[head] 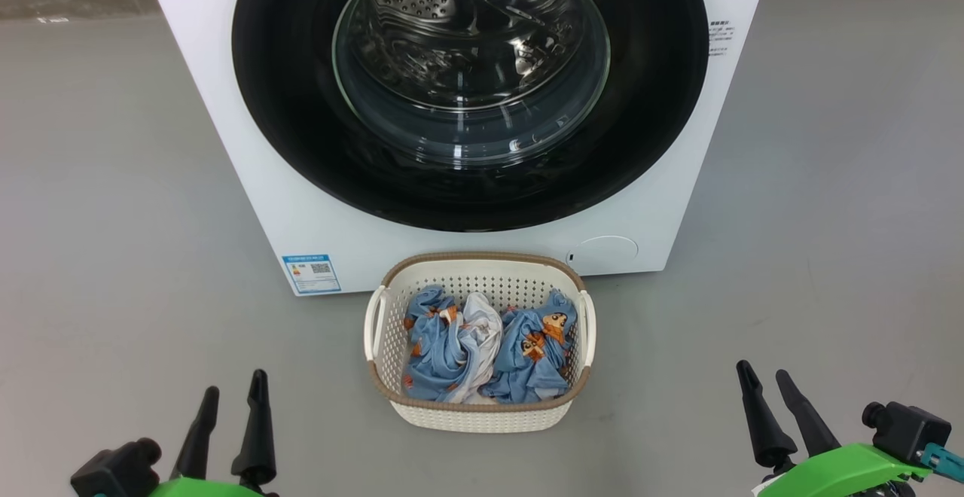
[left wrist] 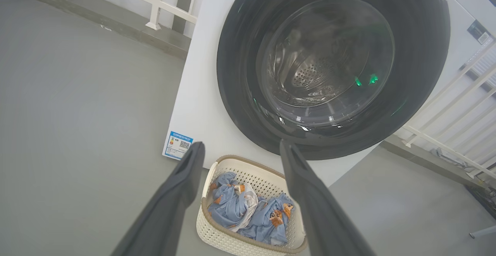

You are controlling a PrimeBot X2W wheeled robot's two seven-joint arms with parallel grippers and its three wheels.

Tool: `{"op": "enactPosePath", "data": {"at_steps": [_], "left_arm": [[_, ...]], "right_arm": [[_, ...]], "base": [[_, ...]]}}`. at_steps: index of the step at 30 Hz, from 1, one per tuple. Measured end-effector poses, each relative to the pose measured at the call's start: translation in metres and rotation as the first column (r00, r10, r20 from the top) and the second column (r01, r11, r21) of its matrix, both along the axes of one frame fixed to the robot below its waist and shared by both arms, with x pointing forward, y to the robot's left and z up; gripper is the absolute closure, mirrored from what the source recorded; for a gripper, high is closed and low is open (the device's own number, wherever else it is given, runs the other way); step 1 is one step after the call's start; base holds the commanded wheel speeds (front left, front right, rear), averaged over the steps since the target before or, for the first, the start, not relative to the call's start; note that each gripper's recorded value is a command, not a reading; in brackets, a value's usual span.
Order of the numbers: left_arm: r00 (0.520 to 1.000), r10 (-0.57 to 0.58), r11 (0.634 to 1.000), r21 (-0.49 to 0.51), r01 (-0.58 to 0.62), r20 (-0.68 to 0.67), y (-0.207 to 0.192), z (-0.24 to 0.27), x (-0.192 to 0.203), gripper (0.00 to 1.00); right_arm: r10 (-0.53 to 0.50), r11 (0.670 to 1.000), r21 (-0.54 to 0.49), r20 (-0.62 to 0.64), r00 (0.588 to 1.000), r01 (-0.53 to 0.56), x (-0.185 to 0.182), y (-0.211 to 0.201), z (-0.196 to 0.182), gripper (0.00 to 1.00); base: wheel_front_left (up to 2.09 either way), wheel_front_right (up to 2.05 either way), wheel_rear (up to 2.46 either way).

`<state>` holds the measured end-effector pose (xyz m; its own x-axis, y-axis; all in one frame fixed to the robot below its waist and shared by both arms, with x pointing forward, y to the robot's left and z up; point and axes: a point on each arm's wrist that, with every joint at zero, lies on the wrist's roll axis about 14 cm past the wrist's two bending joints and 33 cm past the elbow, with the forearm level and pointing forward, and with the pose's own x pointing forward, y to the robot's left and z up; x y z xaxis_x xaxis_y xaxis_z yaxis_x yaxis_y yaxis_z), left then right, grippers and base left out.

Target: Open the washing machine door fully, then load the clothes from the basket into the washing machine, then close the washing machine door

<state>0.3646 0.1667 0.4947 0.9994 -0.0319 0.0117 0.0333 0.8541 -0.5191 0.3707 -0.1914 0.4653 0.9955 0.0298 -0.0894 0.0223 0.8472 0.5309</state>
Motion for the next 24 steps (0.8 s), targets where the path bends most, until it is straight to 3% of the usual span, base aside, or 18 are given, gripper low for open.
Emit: {"op": "enactPosePath", "data": {"at_steps": [24], "left_arm": [[0.996, -0.048, 0.966, 0.259, 0.027, 0.078, -0.008, 0.012, 0.001, 0.00]], "right_arm": [[0.045, 0.969, -0.244, 0.073, 0.996, -0.026, 0.001, -0.003, 0.013, 0.00]], "base": [[0.00, 0.00, 0.00]]}}
